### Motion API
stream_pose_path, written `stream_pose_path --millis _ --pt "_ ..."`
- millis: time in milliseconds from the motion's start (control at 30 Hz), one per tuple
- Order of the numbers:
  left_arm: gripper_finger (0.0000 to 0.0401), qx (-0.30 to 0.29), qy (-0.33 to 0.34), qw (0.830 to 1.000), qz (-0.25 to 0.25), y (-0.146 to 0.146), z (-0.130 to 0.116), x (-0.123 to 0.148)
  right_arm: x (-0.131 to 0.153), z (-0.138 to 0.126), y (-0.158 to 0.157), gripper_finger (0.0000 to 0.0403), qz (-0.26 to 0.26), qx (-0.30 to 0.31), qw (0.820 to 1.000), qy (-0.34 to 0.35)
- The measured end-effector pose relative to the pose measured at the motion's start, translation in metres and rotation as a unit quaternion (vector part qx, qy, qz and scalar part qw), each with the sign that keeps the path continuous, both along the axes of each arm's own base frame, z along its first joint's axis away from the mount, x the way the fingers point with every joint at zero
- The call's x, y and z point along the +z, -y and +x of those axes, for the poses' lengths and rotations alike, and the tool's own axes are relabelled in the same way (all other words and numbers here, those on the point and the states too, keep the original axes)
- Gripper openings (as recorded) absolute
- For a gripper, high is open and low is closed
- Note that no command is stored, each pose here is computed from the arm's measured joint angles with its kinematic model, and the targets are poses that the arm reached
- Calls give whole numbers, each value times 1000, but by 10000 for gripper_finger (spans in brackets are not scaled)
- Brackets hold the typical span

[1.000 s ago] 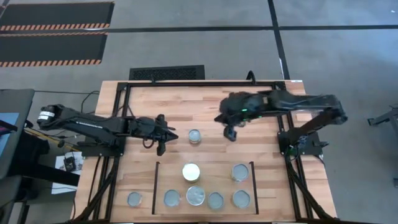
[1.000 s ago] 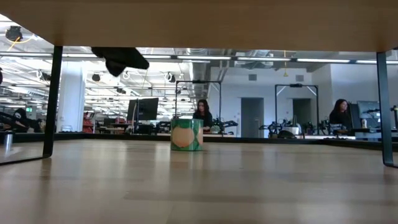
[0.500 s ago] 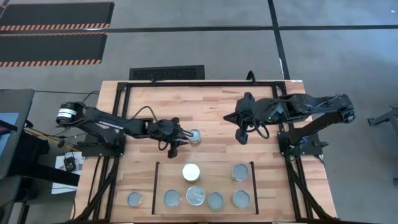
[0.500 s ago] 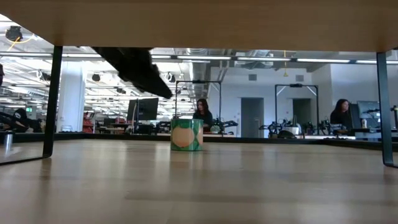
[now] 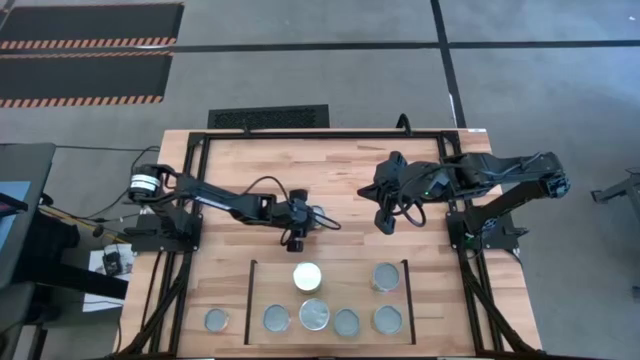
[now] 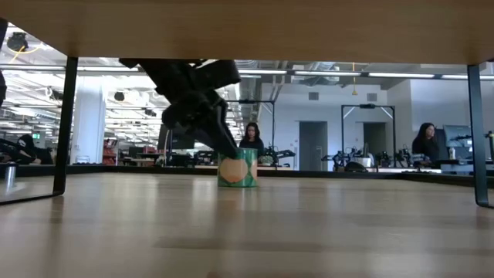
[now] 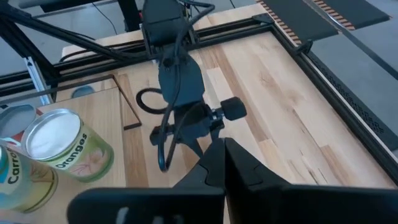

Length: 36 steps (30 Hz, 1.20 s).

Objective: Pick and place cans onto a shelf
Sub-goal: Put the canned peaches on the shelf

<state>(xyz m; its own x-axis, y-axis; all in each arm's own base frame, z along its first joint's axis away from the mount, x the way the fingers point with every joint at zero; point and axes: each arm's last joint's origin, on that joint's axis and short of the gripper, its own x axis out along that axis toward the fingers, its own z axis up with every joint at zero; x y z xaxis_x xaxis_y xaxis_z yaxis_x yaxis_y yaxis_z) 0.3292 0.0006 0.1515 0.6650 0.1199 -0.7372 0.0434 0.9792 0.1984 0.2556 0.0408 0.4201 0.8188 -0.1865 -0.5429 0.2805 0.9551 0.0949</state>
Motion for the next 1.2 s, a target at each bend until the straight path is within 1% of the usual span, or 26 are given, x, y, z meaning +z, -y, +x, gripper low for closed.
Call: stream_pose_path --millis 100,200,300,400,467,600,667,767,900,967,1100,1200 --pt "116 -2 -3 1000 3 0 5 -3 0 0 0 12 -1 0 1000 -3" --pt "98 -4 -6 1000 7 0 6 -2 -1 0 0 12 -1 0 1000 -4" --pt "61 6 -9 1000 19 -4 5 -2 -1 -1 0 12 -5 3 1000 -6" --pt "16 10 -16 1000 13 -9 4 -3 -1 0 1 12 -8 3 1000 -6" --pt "10 9 -18 1000 1 -12 3 -3 -1 0 1 12 -9 4 1000 -7" --pt "4 11 -30 999 -2 -14 -5 7 -1 0 1 12 -10 5 1000 -7" --pt "3 11 -36 999 -11 -16 -13 15 -1 -1 1 12 -10 5 1000 -8" --pt "2 8 -10 999 -34 -19 -22 39 -1 -1 1 12 -10 5 1000 -10" --pt "1 -5 -3 999 -50 -19 -41 64 -1 -1 1 12 -18 10 1000 -11" --pt "1 -23 11 998 -54 -16 -51 79 -1 -1 1 12 -20 11 1000 -13" --pt "1 -61 24 995 -79 -7 -77 105 -1 0 4 12 -21 7 1000 -13" --pt "1 -95 55 990 -86 6 -97 126 -1 0 4 12 -30 12 999 -14"
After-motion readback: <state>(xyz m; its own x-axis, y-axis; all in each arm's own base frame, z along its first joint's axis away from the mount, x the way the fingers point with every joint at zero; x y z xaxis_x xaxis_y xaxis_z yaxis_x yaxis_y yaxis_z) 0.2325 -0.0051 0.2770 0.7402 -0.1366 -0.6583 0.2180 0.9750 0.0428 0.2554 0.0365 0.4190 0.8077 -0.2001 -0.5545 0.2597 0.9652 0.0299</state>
